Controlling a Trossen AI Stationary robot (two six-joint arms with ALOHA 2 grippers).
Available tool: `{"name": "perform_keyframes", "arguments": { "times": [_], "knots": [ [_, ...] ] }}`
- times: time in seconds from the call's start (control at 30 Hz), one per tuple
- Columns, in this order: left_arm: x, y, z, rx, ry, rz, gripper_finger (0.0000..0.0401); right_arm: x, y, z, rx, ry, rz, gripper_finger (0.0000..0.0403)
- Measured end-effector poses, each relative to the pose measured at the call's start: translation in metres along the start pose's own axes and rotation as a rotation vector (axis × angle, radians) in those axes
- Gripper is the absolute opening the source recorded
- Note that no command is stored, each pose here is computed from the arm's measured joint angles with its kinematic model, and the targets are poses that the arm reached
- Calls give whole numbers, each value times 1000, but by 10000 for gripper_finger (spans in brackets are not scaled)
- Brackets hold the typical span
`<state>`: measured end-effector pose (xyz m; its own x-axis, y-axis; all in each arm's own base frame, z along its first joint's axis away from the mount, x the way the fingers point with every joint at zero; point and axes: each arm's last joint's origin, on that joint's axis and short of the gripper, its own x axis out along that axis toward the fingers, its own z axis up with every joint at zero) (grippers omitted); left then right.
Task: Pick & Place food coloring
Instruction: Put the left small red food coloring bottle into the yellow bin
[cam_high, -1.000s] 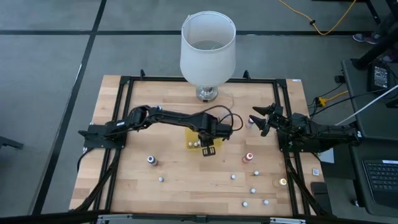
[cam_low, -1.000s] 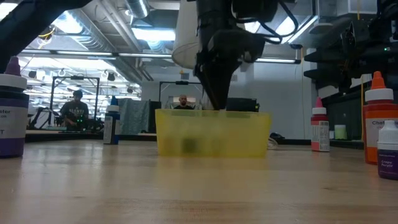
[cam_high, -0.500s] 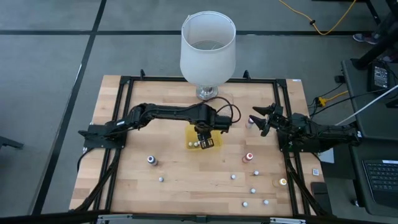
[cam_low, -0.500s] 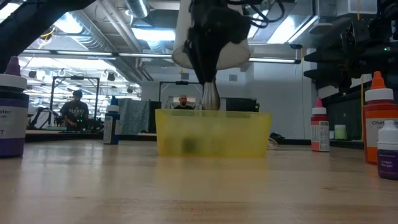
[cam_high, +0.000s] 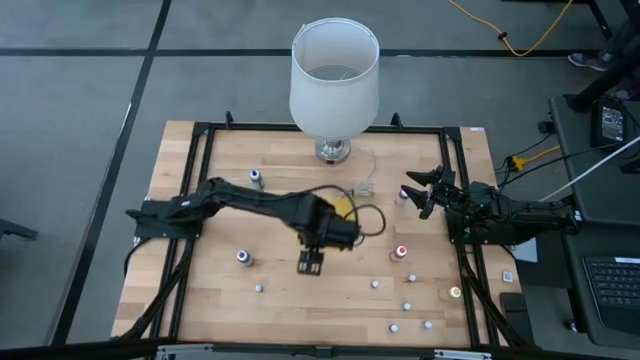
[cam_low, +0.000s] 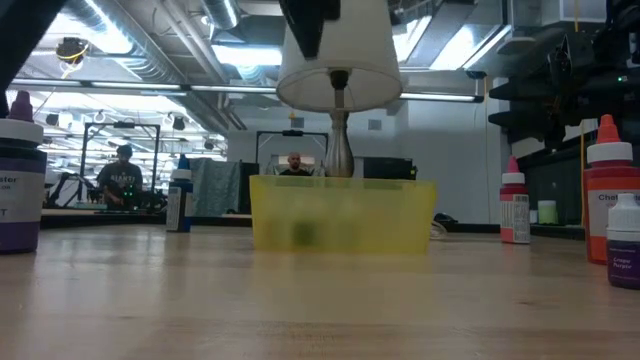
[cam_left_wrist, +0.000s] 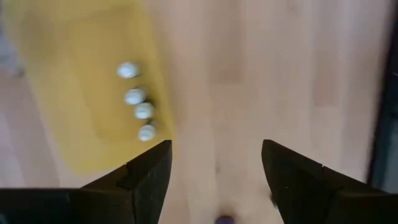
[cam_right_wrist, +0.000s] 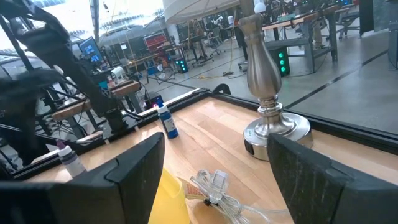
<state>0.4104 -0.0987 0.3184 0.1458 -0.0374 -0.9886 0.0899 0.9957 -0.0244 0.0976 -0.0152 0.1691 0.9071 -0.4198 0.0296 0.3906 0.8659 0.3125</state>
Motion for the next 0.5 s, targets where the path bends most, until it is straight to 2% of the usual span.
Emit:
{"name": "perform_keyframes", "arguments": {
  "times": [0.17, 0.37, 0.5],
  "knots": [
    [5, -32, -16, 153, 48, 2, 240, 0, 0, 0, 0, 0, 0, 283],
    [5, -56, -59, 281, 79, 0, 240, 0, 0, 0, 0, 0, 0, 283],
    [5, -70, -90, 350, 40, -17, 240, 0, 0, 0, 0, 0, 0, 283]
  ]
}}
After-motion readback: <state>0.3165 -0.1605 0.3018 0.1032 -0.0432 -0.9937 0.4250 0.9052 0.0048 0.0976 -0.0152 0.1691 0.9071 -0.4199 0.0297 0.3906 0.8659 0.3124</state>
